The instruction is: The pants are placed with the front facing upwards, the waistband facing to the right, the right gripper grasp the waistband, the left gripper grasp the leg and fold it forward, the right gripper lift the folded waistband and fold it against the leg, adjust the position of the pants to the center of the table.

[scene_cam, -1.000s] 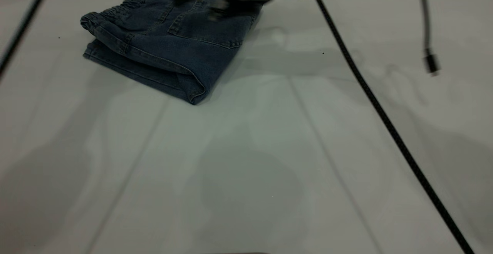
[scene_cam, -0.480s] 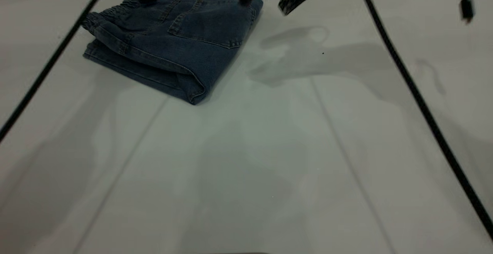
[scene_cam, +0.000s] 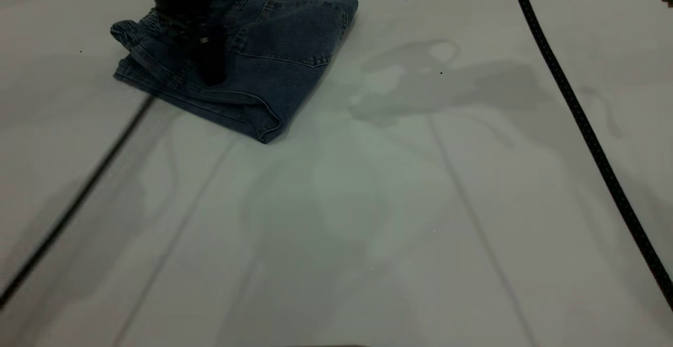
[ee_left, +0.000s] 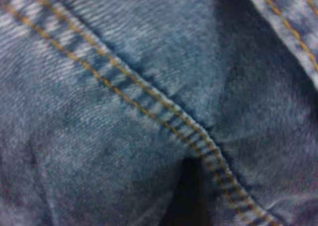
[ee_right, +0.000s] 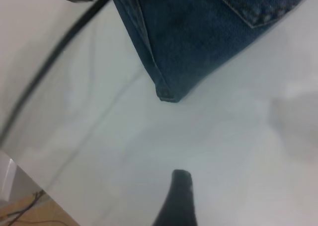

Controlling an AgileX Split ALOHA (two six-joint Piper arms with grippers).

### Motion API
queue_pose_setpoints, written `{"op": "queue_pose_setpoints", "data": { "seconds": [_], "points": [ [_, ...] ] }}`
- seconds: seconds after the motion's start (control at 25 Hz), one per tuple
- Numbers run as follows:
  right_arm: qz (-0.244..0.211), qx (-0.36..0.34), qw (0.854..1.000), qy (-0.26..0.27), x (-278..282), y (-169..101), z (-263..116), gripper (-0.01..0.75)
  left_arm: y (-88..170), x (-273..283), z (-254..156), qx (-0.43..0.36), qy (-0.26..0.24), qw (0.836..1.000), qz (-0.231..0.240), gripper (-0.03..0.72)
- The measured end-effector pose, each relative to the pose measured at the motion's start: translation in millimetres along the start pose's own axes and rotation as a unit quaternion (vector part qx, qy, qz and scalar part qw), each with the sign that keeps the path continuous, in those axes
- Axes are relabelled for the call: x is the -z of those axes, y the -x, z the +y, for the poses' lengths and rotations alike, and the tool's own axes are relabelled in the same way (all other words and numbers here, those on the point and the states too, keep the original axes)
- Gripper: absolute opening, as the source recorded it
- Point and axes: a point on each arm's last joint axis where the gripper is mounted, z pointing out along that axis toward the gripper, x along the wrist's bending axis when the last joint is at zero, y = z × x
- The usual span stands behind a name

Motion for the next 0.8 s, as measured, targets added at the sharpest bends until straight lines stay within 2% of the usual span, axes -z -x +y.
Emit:
{"op": "queue_pose_setpoints", "data": {
  "seconds": [0.12, 0.28, 0.48, 0.68, 0.8],
  "points": [
    [-0.002, 0.0, 1.0, 0.005, 0, 0, 1, 0.584, 11, -1, 11, 0.039, -0.01, 0.999, 0.008, 0.579],
    [-0.005, 0.0, 1.0, 0.014, 0, 1, 3, 0.584, 38, -4, 35, 0.116, -0.019, 0.993, 0.004, 0.579],
    [-0.009, 0.0, 1.0, 0.025, 0, 2, 5, 0.584, 72, -8, 62, 0.235, -0.018, 0.972, -0.001, 0.579],
    [-0.014, 0.001, 0.999, 0.035, 1, 3, 6, 0.584, 79, -8, 68, 0.236, -0.015, 0.972, -0.001, 0.579],
    [-0.023, 0.003, 0.999, 0.044, 1, 6, 8, 0.584, 74, -2, 73, 0.219, -0.007, 0.975, 0.024, 0.579]
  ]
}}
